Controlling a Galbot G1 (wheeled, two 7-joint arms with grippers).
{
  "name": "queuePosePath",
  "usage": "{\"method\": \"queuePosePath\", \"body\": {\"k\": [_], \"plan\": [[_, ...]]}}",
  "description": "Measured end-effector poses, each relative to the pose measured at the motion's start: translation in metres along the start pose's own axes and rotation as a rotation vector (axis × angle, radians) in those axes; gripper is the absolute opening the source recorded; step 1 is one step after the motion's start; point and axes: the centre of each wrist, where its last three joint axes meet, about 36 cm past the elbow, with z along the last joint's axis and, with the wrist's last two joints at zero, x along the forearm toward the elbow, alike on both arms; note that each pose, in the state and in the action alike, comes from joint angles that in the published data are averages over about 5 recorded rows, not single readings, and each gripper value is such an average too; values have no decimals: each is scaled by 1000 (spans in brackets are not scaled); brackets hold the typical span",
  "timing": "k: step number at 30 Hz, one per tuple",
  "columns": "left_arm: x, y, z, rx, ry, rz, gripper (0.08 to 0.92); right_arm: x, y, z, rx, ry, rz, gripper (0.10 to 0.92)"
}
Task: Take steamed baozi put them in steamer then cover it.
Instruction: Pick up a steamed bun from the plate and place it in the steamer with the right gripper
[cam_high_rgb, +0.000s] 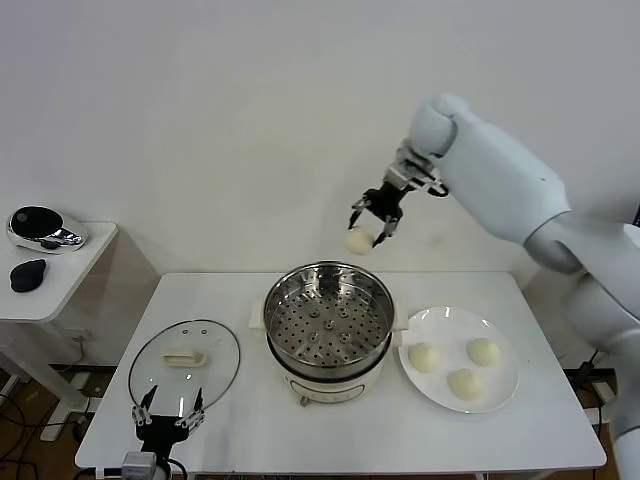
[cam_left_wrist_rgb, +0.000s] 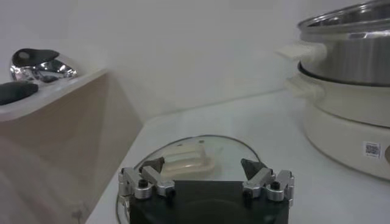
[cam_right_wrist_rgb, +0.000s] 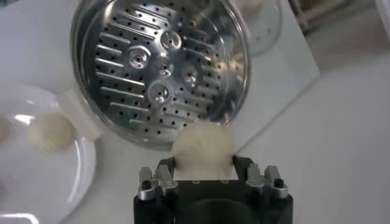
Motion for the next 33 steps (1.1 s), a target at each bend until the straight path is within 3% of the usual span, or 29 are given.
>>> {"method": "queuePosePath", "body": {"k": [12, 33], "plan": [[5, 4, -1, -3, 2, -14, 823, -56, -29, -25, 155, -3, -63, 611], [6, 5, -1, 0, 7, -17, 823, -125, -33, -35, 183, -10, -93, 611]]}}
